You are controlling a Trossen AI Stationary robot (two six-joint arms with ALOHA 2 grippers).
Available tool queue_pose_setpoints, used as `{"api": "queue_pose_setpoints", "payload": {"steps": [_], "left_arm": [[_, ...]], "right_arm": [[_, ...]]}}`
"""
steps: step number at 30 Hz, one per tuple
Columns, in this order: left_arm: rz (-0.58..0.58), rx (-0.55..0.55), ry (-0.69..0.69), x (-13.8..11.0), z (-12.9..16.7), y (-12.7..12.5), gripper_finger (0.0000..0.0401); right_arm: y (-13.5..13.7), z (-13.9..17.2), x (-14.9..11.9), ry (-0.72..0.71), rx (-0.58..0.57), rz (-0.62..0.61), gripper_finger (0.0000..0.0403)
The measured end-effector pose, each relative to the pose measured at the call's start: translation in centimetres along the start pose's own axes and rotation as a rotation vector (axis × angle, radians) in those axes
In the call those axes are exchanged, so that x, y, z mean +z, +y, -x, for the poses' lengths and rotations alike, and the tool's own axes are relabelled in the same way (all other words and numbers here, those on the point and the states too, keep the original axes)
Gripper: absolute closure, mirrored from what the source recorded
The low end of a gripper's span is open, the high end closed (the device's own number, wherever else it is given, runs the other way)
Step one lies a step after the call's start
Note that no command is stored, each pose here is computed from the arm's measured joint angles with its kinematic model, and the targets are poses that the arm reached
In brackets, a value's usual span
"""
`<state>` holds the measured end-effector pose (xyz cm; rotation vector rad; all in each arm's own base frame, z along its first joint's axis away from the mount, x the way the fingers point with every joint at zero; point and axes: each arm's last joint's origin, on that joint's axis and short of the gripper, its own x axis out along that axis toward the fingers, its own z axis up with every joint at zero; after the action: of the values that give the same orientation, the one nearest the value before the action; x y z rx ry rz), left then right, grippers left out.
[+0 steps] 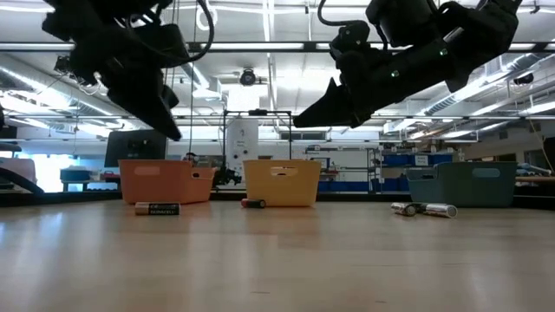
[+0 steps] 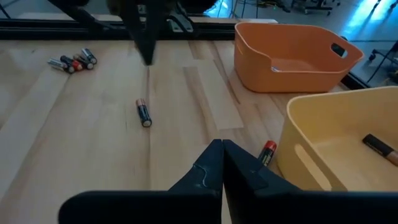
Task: Sort batteries
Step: Put the silver battery into the orange bin
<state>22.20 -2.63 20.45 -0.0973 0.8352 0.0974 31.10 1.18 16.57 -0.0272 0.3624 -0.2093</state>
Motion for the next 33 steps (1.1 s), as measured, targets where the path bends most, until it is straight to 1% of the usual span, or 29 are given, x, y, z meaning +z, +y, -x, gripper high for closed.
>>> {"api": "queue_pose_setpoints", "payload": {"steps": [3, 7, 10, 13, 17, 22, 28, 30, 33], "left_arm": [[0.056, -0.013, 0.083, -0.2, 0.8, -1.1, 0.0391], [0.117, -0.019, 0.221, -1.3, 2.1, -3.0, 0.0391], [0.192, 0.000, 0.314, -2.3, 3.0, -4.2, 0.0391], [0.266, -0.009, 0.410, -3.7, 3.8, -5.6, 0.0391], [0.336, 0.008, 0.497, -5.3, 4.9, -7.0, 0.0391], [0.379, 0.047, 0.561, -7.1, 6.2, -8.4, 0.0391], [0.431, 0.032, 0.588, -8.6, 7.4, -9.9, 0.0389], [0.431, 0.026, 0.592, -9.0, 7.6, -10.2, 0.0381], [0.441, 0.031, 0.599, -9.7, 7.6, -10.3, 0.0358]], "right_arm": [[0.1, 0.0, 0.0, 0.001, 0.002, -0.008, 0.0388], [0.1, 0.0, 0.0, 0.003, 0.001, -0.014, 0.0388], [0.1, 0.0, 0.0, 0.004, 0.001, -0.013, 0.0388], [0.0, 0.0, -0.1, 0.005, 0.002, 0.002, 0.0388], [0.1, 0.0, -0.1, 0.009, 0.015, 0.030, 0.0388], [0.0, 0.0, 0.0, 0.004, 0.031, 0.066, 0.0388], [-0.8, -0.2, 0.0, 0.006, 0.027, 0.085, 0.0388], [-1.0, -0.3, 0.0, 0.002, 0.038, 0.081, 0.0388], [-1.4, -0.4, 0.0, 0.000, 0.036, 0.077, 0.0389]]}}
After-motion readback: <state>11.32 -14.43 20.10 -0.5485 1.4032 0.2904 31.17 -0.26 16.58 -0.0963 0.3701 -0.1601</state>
